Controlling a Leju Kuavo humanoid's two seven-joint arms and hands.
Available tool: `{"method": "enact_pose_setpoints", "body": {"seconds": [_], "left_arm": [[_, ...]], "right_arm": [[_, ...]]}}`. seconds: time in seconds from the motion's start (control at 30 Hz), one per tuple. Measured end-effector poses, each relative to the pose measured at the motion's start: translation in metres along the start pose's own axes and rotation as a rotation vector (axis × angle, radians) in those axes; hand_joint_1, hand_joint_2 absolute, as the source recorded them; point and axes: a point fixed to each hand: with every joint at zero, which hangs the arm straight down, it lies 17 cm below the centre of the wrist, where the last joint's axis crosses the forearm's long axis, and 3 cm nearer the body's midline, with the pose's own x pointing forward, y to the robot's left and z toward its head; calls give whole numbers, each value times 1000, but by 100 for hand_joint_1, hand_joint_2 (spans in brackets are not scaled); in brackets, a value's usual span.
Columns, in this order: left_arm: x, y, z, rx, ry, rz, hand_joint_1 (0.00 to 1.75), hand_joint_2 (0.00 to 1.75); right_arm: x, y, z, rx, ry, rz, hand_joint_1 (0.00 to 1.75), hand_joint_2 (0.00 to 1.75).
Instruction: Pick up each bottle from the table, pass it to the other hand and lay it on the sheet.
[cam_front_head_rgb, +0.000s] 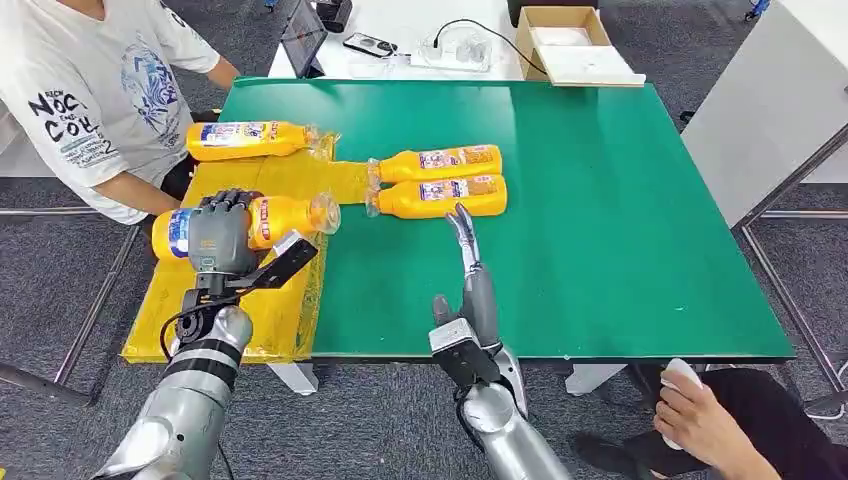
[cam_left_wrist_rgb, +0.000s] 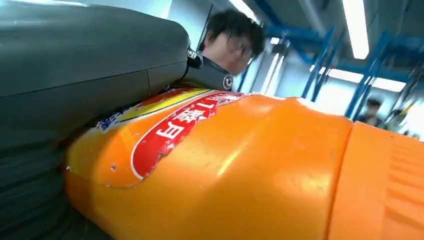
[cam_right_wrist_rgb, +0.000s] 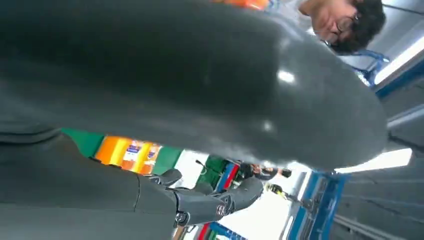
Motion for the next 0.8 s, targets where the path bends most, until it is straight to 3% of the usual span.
{"method": "enact_pose_setpoints", "body": {"seconds": [0.5,0.8], "left_arm": [[-60,-80,64,-292,176,51,175,175],[-76,-97,73,-399,226,72,175,175]], "right_arm": [[4,1,0,6,-4,-26,0,0],[-1,9,5,44,8,-32,0,0]]}}
